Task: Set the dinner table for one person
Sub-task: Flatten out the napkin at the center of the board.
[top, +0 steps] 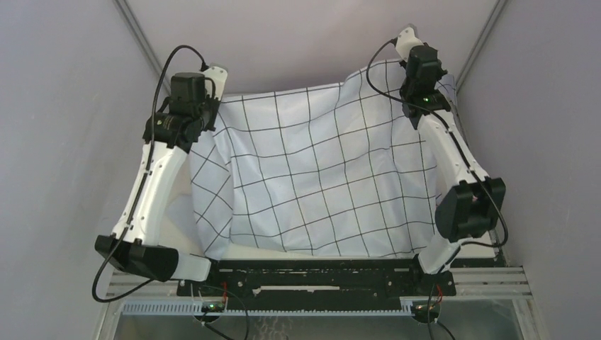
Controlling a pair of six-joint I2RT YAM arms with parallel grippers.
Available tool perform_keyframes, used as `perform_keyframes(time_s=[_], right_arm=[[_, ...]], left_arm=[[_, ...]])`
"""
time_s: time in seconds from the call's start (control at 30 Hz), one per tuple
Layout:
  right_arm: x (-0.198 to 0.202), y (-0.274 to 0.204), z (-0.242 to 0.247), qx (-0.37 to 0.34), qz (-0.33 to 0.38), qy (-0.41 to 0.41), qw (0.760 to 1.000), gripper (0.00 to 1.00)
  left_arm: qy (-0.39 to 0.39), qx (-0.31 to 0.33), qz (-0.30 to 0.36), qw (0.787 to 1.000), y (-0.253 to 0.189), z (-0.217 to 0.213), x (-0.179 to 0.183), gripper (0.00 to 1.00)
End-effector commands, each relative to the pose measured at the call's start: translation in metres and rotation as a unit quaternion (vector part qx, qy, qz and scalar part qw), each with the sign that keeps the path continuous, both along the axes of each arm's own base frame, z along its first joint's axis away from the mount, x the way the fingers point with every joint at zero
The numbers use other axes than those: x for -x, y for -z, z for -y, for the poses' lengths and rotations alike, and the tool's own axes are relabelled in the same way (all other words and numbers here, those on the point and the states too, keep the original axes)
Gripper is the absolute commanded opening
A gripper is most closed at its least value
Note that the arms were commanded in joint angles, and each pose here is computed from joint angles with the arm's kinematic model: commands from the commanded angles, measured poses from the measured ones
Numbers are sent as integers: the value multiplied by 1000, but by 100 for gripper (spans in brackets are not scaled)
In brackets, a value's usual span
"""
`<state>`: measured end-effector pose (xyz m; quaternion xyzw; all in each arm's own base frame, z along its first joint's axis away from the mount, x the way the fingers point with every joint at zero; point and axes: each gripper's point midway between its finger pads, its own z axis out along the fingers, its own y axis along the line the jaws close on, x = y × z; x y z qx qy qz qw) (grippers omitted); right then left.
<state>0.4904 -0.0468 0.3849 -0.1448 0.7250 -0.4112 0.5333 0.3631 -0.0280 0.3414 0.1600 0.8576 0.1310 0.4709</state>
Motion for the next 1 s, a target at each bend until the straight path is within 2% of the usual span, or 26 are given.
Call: perform_keyframes(time_s=[0.0, 0.27, 0.47, 0.77, 0.9, 0.97], right_arm=[[-31, -17, 12, -22, 55, 28, 998, 0], [-73, 51, -1, -65, -8, 19, 998, 0], [-90, 99, -18, -98, -42, 8, 994, 0], [-109, 122, -40, -140, -64, 1, 988, 0], [-110, 118, -41, -143, -58, 9, 988, 0], [-109, 108, -32, -130, -43, 29, 990, 0]], left_arm=[[-51, -35, 27, 998, 3, -18, -30, 0], [-91, -82, -21, 992, 43, -25, -79, 0], [-88, -85, -63, 990, 80, -14, -113, 0], [-109, -111, -70, 985, 102, -18, -139, 0], [-126, -128, -75, 981, 113, -23, -149, 0], [-130, -130, -81, 980, 119, -23, -151, 4]])
